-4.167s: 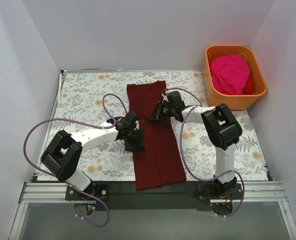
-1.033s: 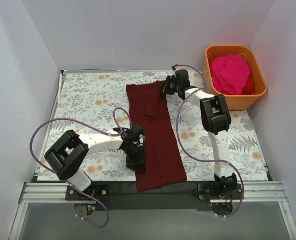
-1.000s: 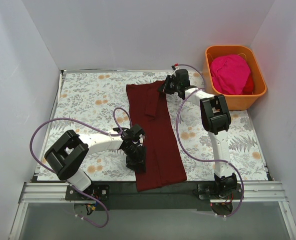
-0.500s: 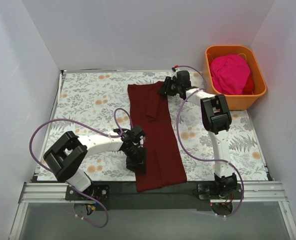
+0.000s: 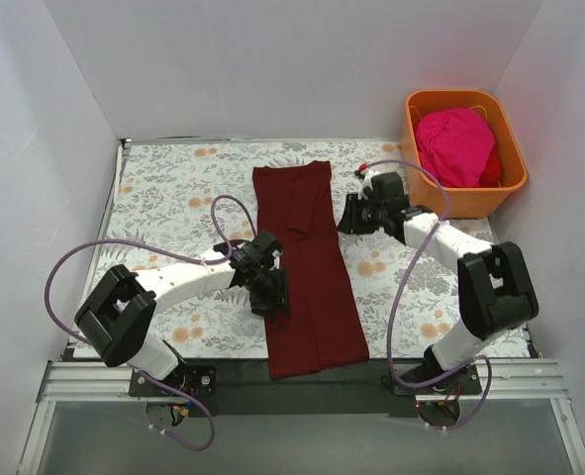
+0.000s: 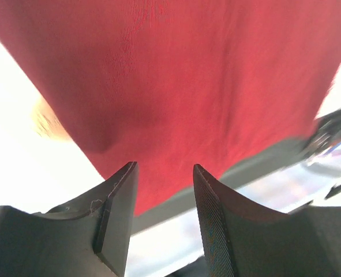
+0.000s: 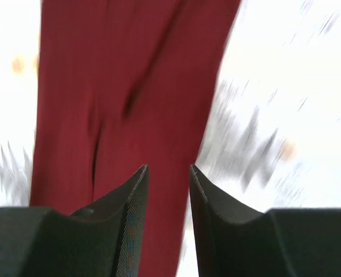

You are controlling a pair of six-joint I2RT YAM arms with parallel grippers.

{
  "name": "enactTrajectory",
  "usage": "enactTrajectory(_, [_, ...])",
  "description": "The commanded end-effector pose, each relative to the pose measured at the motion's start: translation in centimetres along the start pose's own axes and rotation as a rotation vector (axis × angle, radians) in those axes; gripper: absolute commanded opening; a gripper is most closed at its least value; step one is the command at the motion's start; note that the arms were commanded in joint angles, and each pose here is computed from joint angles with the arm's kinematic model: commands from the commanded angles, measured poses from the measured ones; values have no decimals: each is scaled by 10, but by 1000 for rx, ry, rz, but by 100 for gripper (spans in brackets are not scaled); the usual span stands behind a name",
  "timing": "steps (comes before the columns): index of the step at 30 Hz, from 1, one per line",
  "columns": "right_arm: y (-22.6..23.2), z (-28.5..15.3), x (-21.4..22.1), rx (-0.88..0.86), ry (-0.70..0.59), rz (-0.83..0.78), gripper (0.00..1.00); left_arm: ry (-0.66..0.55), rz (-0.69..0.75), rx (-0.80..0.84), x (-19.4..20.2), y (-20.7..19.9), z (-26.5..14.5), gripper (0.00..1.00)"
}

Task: Fold and stack the t-shirts
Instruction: Fold the tshirt

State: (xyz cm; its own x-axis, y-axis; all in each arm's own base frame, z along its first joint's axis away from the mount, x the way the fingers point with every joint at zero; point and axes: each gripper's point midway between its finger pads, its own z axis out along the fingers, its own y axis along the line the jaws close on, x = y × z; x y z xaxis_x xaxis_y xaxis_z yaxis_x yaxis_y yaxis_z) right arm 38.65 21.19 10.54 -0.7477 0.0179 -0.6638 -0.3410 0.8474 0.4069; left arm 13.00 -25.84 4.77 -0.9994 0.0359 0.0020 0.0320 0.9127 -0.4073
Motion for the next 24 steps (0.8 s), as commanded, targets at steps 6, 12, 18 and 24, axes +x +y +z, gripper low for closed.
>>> enactTrajectory(6, [34,-35,135,-6,260,-76,41,-307,-150,-30,-127,20,-14,41])
enactTrajectory(12, [38,-21,136,-14,280,-73,42,-401,-164,-100,-211,21,-3,39])
enactTrajectory(18, [29,-1,138,18,304,-81,41,-443,-166,-120,-265,18,11,38])
enactTrajectory(24, [18,21,133,57,321,-96,41,-424,-172,-182,-301,36,42,38])
